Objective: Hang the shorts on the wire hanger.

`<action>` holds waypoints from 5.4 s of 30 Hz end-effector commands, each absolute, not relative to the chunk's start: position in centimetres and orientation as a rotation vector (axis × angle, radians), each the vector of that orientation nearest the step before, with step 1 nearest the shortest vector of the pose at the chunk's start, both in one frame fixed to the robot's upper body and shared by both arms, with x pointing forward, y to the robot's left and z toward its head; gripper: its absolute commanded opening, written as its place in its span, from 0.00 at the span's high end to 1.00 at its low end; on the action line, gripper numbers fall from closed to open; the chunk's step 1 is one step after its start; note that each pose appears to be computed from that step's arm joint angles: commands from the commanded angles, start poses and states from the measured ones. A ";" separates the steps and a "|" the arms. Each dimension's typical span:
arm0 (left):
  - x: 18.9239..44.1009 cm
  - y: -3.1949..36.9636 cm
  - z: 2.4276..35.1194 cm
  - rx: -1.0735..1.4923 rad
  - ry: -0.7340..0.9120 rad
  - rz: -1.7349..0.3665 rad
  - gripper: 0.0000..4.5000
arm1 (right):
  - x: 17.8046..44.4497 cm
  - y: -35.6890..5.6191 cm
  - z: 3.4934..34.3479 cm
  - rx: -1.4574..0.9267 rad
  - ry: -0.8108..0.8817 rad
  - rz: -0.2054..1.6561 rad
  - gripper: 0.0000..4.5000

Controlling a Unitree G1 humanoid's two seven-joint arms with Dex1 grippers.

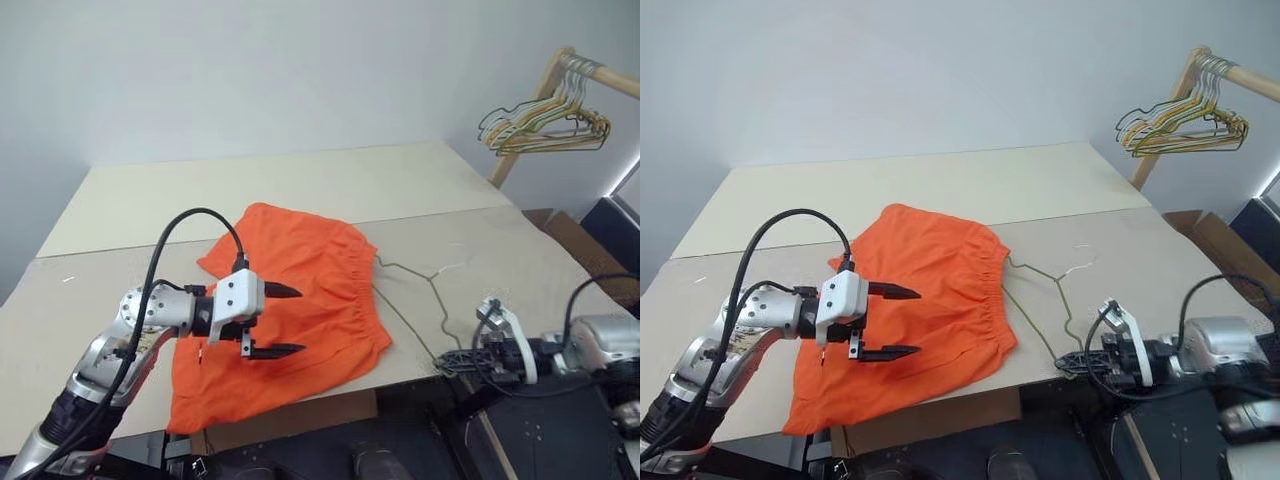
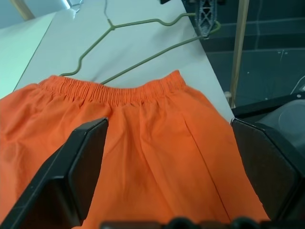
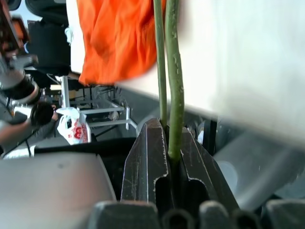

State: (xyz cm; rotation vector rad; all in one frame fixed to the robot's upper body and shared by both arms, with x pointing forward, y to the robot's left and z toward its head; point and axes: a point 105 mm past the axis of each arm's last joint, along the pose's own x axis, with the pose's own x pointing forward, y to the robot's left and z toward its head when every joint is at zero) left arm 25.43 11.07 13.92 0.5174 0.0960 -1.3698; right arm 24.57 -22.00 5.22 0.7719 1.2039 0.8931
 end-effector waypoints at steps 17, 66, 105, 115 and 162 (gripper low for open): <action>25.2 10.8 14.1 0.545 0.065 -1.331 0.00 | 29.7 -20.3 5.5 0.785 1.120 0.912 1.00; 37.0 12.4 25.2 0.818 0.039 -1.473 0.00 | 32.7 -13.0 15.0 -0.504 0.391 1.167 1.00; 37.3 13.5 23.0 0.909 0.130 -1.488 1.00 | 33.1 -15.2 15.9 -0.549 0.270 1.015 0.44; 37.7 15.2 23.8 0.900 0.116 -1.417 1.00 | 29.1 -17.5 12.4 -0.347 0.336 0.925 0.39; 33.5 18.2 26.5 0.810 -0.041 -1.478 1.00 | 31.4 -16.9 13.3 0.346 0.363 1.064 0.99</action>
